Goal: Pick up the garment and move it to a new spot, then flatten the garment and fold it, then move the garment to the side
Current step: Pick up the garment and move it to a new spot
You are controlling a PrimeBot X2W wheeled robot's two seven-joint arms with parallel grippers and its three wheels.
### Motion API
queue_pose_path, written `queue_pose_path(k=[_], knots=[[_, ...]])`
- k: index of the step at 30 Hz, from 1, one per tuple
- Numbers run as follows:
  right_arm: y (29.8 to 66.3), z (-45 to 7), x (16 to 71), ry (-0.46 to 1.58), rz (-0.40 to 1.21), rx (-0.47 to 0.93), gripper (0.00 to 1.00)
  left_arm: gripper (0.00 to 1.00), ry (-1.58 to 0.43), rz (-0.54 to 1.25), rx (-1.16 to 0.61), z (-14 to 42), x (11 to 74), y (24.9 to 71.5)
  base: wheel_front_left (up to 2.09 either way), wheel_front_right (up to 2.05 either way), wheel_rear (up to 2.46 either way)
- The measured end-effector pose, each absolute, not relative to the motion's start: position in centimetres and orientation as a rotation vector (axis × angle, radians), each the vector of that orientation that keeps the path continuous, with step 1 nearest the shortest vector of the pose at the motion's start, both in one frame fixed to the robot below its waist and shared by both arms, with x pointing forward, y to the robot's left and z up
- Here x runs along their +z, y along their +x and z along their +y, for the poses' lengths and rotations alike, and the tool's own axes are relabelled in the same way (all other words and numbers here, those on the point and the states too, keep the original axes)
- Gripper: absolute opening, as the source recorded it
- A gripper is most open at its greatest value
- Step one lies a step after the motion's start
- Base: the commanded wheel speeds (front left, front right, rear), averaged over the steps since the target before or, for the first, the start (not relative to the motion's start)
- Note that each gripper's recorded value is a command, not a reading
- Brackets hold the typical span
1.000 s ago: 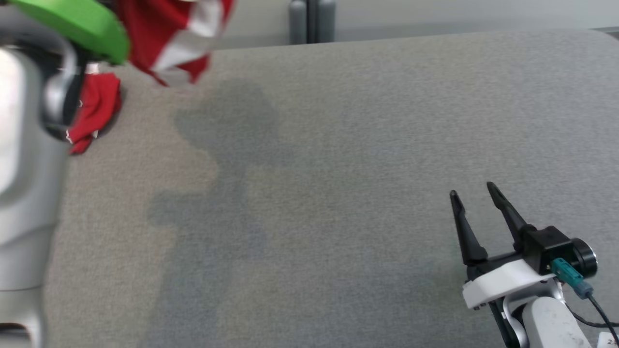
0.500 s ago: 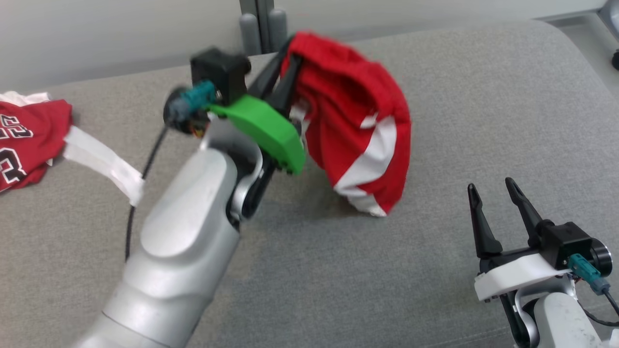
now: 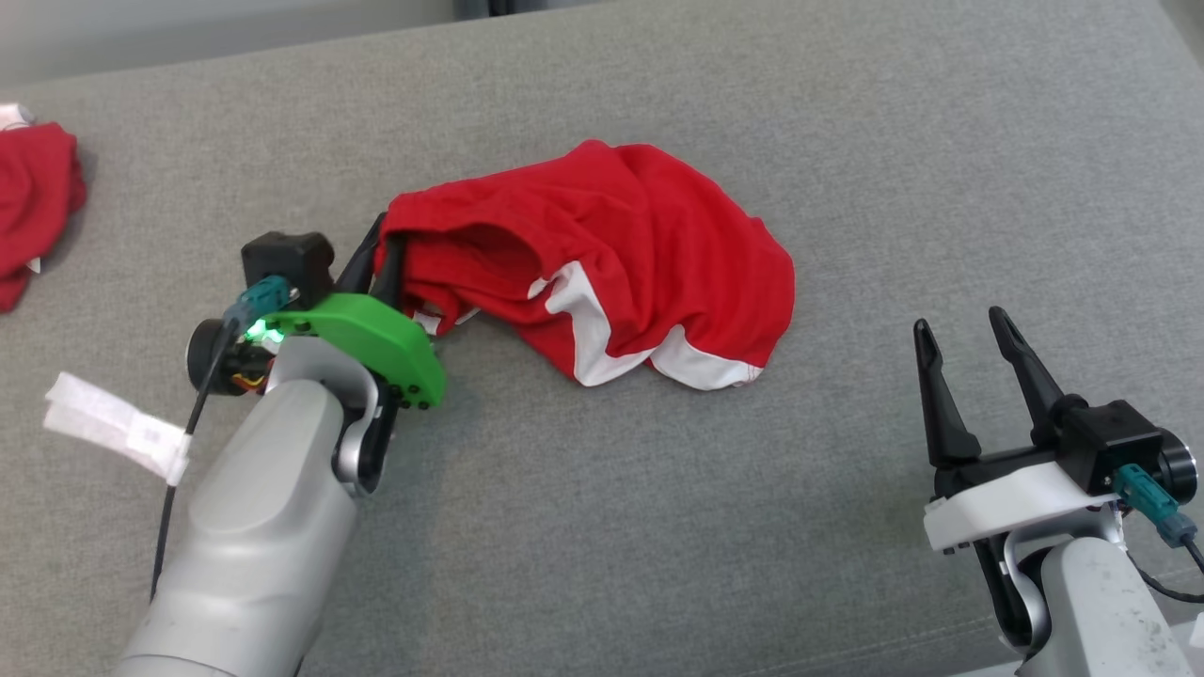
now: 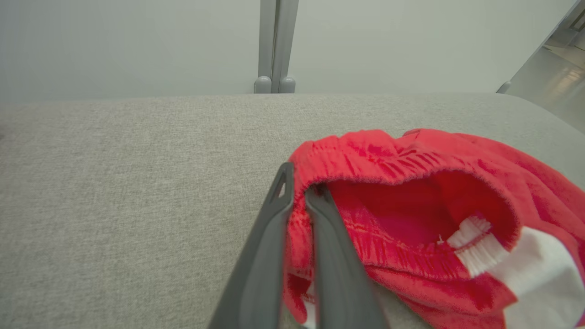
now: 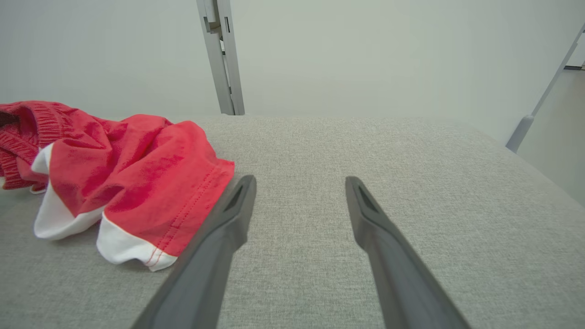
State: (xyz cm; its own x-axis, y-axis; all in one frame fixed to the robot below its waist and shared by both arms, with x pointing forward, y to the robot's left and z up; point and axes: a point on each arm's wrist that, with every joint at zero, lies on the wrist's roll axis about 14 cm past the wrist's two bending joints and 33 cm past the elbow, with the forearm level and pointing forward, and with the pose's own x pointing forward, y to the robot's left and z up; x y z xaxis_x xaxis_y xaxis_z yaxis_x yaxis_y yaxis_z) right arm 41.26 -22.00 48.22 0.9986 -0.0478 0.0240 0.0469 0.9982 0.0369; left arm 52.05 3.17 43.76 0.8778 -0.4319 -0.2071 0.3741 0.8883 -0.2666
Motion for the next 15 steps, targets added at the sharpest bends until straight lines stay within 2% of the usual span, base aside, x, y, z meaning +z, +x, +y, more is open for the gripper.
queue_pose_path(k=[3, 5, 6, 7, 10, 15], knots=[[41.8, -21.8, 47.8, 0.028, -0.015, -0.04, 1.0, 0.01, -0.22, 0.297, -0.387, 4.7, 41.9, 52.1, 0.0, 0.0, 0.0], [42.0, -21.5, 47.6, 0.027, -0.012, -0.031, 1.0, 0.42, -0.223, 0.306, -0.363, 5.6, 41.2, 51.9, 0.0, 0.0, 0.0], [42.1, -21.3, 47.5, 0.026, -0.01, -0.026, 1.0, 0.8, -0.224, 0.31, -0.354, 6.0, 40.9, 51.8, 0.0, 0.0, 0.0], [42.2, -21.2, 47.5, 0.025, -0.009, -0.021, 1.0, 1.0, -0.225, 0.315, -0.346, 6.4, 40.6, 51.6, 0.0, 0.0, 0.0], [42.3, -20.8, 47.6, 0.025, -0.014, -0.01, 1.0, 1.0, -0.233, 0.314, -0.336, 7.0, 40.5, 51.2, 0.0, 0.0, 0.0], [42.2, -20.2, 48.5, 0.024, -0.038, 0.009, 1.0, 1.0, -0.229, 0.21, -0.347, 7.8, 43.4, 50.5, 0.0, 0.0, 0.0]])
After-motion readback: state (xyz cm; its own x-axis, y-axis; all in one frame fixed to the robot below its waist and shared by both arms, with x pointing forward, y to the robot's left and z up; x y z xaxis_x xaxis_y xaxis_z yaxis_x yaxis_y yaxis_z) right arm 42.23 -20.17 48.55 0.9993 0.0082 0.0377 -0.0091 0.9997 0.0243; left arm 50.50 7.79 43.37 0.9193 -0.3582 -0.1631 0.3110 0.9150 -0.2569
